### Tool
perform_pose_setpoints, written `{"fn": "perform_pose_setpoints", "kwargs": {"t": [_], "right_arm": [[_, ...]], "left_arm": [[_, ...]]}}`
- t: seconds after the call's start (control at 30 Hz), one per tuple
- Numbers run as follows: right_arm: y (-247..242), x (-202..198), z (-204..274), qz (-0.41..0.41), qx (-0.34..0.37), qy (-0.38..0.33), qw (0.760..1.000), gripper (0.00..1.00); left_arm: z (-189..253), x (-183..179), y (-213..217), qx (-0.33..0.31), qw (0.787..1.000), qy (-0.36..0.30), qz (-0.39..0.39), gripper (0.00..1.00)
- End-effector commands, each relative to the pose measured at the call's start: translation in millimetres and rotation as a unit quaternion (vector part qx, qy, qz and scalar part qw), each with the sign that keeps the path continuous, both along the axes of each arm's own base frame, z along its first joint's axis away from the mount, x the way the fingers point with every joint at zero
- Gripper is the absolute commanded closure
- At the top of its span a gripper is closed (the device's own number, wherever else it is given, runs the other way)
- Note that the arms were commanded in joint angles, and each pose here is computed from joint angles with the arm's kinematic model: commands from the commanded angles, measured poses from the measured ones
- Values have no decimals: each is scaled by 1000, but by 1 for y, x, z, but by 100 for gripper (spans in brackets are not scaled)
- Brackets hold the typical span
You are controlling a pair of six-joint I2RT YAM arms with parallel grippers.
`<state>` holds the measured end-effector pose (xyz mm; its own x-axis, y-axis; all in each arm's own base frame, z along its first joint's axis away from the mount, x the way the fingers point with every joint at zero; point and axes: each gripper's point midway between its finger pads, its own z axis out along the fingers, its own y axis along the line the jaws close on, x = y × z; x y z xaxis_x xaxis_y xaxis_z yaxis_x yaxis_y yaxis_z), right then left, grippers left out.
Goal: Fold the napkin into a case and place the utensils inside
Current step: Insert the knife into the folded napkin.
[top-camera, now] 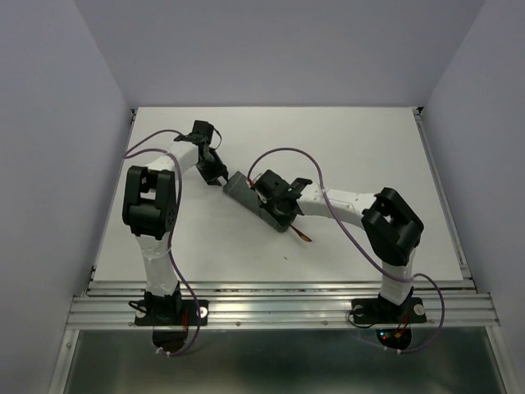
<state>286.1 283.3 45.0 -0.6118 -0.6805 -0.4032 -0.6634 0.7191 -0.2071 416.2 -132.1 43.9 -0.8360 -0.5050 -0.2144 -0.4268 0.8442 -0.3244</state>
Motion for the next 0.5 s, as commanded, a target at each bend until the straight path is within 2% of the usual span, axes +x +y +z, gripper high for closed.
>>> {"fn": "perform_pose_setpoints", "kwargs": {"t": [0.0, 0.47], "right_arm": [[15, 12, 14, 22, 13, -7, 1000, 99], [42, 29, 16, 44, 21, -6, 999, 99]], "left_arm": [[9, 14, 1, 3, 1000, -18, -2, 60], [-11, 11, -6, -6, 1000, -1, -18, 63]]}}
